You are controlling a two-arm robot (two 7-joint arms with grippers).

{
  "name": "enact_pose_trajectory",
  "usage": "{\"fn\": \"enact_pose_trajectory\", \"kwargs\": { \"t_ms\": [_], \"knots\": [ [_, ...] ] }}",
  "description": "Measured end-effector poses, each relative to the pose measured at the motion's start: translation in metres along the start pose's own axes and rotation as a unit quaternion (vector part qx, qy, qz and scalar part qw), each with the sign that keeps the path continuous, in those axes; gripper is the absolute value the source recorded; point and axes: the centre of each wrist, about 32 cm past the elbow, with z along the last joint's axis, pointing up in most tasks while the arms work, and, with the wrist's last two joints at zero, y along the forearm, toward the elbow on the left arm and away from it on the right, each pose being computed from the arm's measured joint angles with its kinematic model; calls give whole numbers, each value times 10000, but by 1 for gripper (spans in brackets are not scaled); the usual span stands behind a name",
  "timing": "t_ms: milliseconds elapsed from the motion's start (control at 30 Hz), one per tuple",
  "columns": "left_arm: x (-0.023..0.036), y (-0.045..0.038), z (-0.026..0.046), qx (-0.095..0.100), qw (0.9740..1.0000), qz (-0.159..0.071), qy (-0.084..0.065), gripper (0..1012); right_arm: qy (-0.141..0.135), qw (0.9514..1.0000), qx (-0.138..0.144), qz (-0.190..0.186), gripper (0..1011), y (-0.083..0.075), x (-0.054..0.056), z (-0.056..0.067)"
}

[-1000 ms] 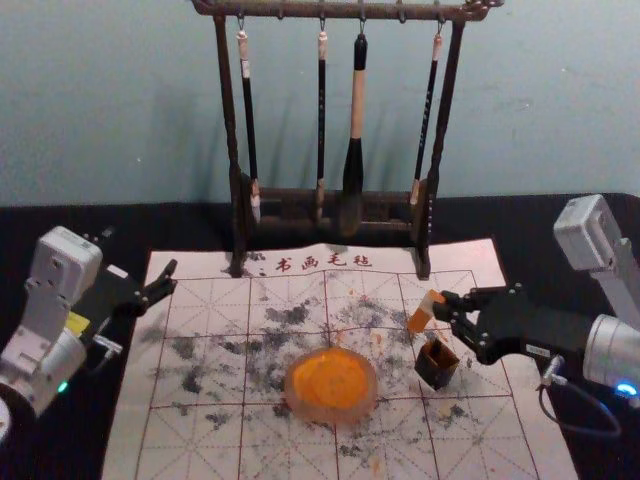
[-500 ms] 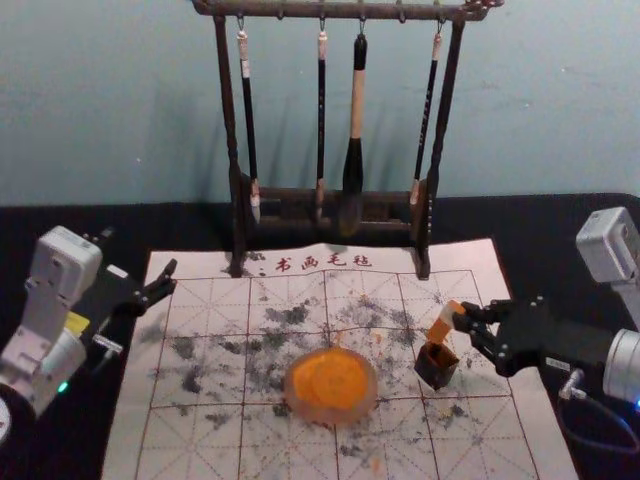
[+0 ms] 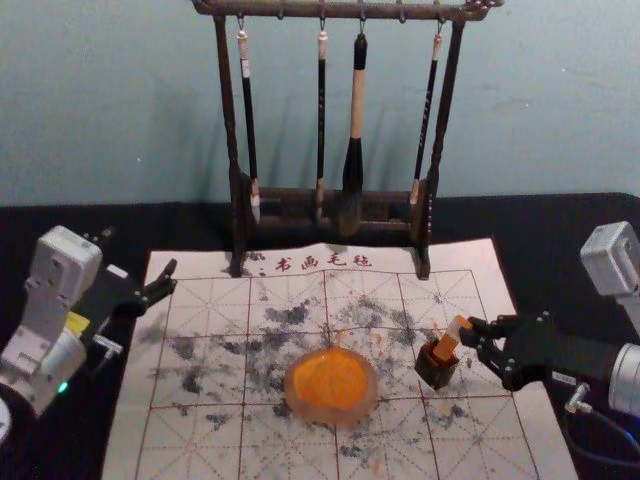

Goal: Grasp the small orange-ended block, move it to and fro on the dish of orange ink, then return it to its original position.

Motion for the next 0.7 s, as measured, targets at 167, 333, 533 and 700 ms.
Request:
{"fn": "enact_pose_trajectory", "kwargs": {
  "t_ms": [167,333,533,700],
  "knots": [
    [0,0,0,0,10000,0,0,1001,56,10000,-33,-18,83,27,13,-33],
    [0,0,0,0,10000,0,0,1001,89,9999,-65,-36,83,48,24,-53],
    [0,0,0,0,10000,0,0,1001,104,9999,-111,-17,83,64,25,-74],
    [0,0,0,0,10000,0,0,1001,100,9998,-170,25,83,85,21,-93]
  ]
}}
